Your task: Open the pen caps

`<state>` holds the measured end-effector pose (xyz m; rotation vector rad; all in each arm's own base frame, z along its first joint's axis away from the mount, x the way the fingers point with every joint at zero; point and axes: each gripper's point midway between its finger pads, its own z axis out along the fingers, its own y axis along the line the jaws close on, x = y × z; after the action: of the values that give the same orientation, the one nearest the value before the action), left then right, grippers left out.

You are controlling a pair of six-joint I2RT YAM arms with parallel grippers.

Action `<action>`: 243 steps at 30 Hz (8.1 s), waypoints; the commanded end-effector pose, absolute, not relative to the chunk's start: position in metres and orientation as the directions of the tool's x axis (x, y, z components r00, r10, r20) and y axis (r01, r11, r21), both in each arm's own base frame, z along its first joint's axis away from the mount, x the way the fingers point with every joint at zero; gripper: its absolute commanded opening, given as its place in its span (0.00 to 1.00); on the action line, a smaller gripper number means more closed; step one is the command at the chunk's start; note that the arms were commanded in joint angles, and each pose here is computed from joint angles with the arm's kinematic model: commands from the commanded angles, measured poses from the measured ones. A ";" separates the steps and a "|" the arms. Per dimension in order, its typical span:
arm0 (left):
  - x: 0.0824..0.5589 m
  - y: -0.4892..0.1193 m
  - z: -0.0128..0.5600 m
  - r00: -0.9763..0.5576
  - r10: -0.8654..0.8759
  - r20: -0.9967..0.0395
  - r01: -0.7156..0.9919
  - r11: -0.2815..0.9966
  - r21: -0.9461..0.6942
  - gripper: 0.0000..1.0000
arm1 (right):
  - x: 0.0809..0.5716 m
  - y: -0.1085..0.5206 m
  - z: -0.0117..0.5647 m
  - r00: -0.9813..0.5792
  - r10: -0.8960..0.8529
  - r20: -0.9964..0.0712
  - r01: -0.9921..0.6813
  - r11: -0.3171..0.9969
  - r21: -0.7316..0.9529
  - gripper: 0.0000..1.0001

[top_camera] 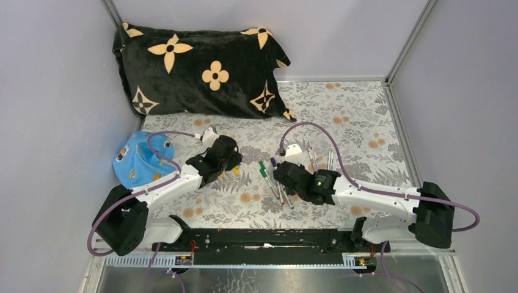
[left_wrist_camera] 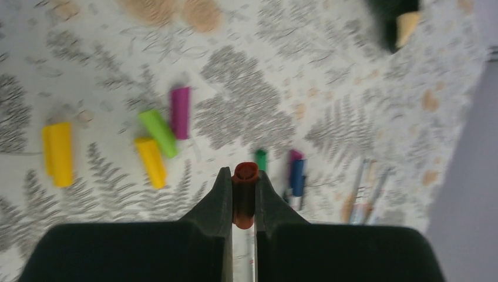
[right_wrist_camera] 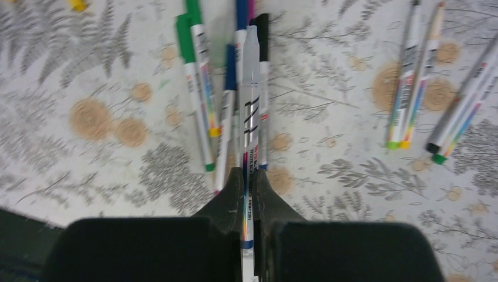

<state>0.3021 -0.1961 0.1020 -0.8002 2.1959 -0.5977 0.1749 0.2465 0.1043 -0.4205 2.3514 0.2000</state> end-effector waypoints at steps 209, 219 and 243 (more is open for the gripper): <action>0.237 -0.194 0.067 -0.616 -0.666 -0.420 -0.288 0.687 -0.667 0.63 | 0.198 0.216 0.039 -0.810 -0.348 -0.471 -0.368 0.928 -0.052 0.39; 0.237 -0.195 0.069 -0.614 -0.670 -0.418 -0.284 0.681 -0.675 0.63 | 0.184 0.207 0.027 -0.837 -0.314 -0.448 -0.334 0.942 -0.035 0.40; 0.235 -0.189 0.074 -0.590 -0.690 -0.418 -0.293 0.666 -0.686 0.63 | 0.166 0.202 0.036 -0.840 -0.269 -0.472 -0.292 0.956 -0.026 0.09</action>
<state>0.2328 -0.1900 0.0697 -0.7422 2.2239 -0.7368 0.1632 0.2015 0.0163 -0.4443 2.6681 0.0558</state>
